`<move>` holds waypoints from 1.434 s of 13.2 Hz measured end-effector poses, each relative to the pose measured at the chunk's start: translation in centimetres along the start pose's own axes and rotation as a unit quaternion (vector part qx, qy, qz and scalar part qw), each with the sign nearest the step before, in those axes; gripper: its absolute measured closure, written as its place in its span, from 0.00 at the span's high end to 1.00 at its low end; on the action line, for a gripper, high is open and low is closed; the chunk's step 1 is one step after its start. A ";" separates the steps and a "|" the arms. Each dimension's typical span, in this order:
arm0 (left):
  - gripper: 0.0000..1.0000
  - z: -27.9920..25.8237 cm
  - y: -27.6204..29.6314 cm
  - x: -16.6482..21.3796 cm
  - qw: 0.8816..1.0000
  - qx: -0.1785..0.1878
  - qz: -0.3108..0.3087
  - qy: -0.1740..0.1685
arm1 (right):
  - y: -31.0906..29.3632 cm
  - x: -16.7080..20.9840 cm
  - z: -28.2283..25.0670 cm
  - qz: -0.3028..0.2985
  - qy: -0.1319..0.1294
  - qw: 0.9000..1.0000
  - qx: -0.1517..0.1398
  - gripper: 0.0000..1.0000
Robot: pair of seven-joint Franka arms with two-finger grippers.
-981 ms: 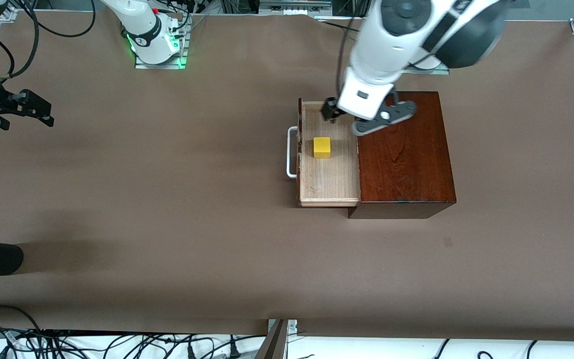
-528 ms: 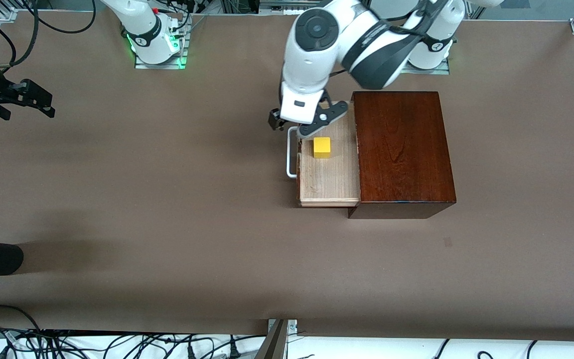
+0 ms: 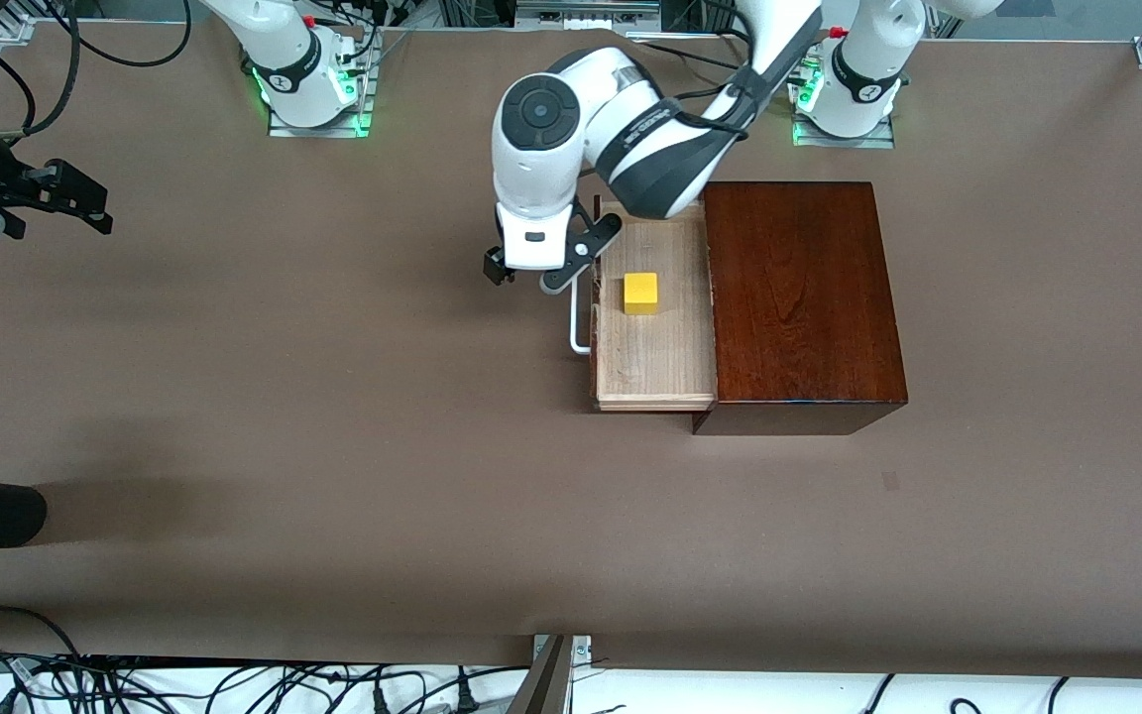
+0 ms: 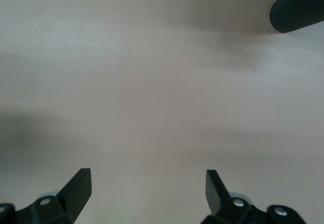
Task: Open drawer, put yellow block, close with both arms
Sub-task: 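Lower the left gripper to the drawer front beside the handle, then push the drawer shut into the box with the left gripper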
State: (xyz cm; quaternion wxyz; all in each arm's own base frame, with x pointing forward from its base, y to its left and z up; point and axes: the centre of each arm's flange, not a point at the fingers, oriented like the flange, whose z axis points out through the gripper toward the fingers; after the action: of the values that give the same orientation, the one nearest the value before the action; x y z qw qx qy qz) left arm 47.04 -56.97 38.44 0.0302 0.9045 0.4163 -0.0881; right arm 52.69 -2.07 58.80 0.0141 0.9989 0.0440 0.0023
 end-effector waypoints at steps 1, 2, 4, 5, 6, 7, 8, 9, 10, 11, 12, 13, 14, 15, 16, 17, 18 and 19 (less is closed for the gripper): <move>0.93 1.1 0.1 -0.6 1.000 0.002 -0.008 0.000 | 0.0 0.0 0.0 0.000 0.000 1.000 0.000 1.00; 0.82 2.0 0.2 -1.0 1.000 0.004 -0.009 0.000 | 0.0 0.0 0.0 0.000 0.000 1.000 0.000 1.00; 0.57 3.9 0.2 -1.6 1.000 0.014 -0.007 0.004 | 0.0 0.0 0.0 0.001 0.000 1.000 0.000 1.00; 0.45 4.8 0.2 -1.5 1.000 0.019 -0.006 0.010 | 0.0 0.0 0.0 0.001 0.000 1.000 0.000 1.00; 0.33 5.6 0.2 -1.3 1.000 0.024 -0.006 0.015 | 0.0 0.0 0.0 0.001 0.000 1.000 0.000 1.00; 0.22 6.3 0.3 -0.7 0.999 0.028 -0.011 0.019 | 0.0 0.0 0.0 0.001 0.000 1.000 0.000 1.00; 0.10 6.9 0.5 0.3 0.999 0.031 -0.021 0.026 | 0.0 0.0 0.0 0.001 0.000 1.000 0.000 1.00; 0.01 7.4 0.7 1.5 0.998 0.032 -0.033 0.033 | 0.0 0.0 -0.1 0.001 0.002 1.000 0.000 1.00; 0.01 7.6 0.8 2.6 0.998 0.033 -0.041 0.039 | 0.0 0.0 -0.3 0.001 0.003 1.000 0.000 1.00; 0.01 7.8 0.9 3.5 0.997 0.033 -0.047 0.044 | 0.0 0.0 -0.4 0.001 0.004 1.000 0.000 1.00; 0.01 7.8 1.0 4.0 0.997 0.033 -0.050 0.047 | 0.0 0.0 -0.4 0.001 0.004 1.000 0.000 1.00; 0.01 7.7 1.0 4.3 0.997 0.032 -0.052 0.048 | 0.0 0.0 -0.4 0.001 0.005 1.000 -0.001 1.00; 0.01 7.7 1.1 4.4 0.997 0.032 -0.051 0.053 | 0.0 0.0 -0.4 0.001 0.005 1.000 -0.001 1.00; 0.01 7.7 1.1 4.6 0.996 0.031 -0.047 0.063 | 0.0 0.0 -0.5 0.001 0.005 1.000 -0.001 1.00; 0.01 7.8 1.0 4.7 0.996 0.032 -0.044 0.073 | 0.0 0.0 -0.5 0.001 0.005 1.000 -0.001 1.00; 0.01 8.0 0.9 4.9 0.995 0.038 -0.042 0.080 | 0.0 0.0 -0.5 0.001 0.005 1.000 -0.001 1.00; 0.01 8.3 0.6 5.1 0.994 0.048 -0.042 0.085 | 0.0 0.0 -0.5 0.001 0.005 1.000 -0.001 1.00; 0.01 8.4 0.6 5.1 0.994 0.049 -0.042 0.085 | 0.0 0.0 -0.5 0.001 0.005 1.000 -0.001 1.00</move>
State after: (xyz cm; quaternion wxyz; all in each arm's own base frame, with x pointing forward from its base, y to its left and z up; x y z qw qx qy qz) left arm 49.62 -54.67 29.29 -0.0535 0.8907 0.4502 -0.0320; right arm 52.71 -2.07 59.29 0.0145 0.9989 0.0431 0.0072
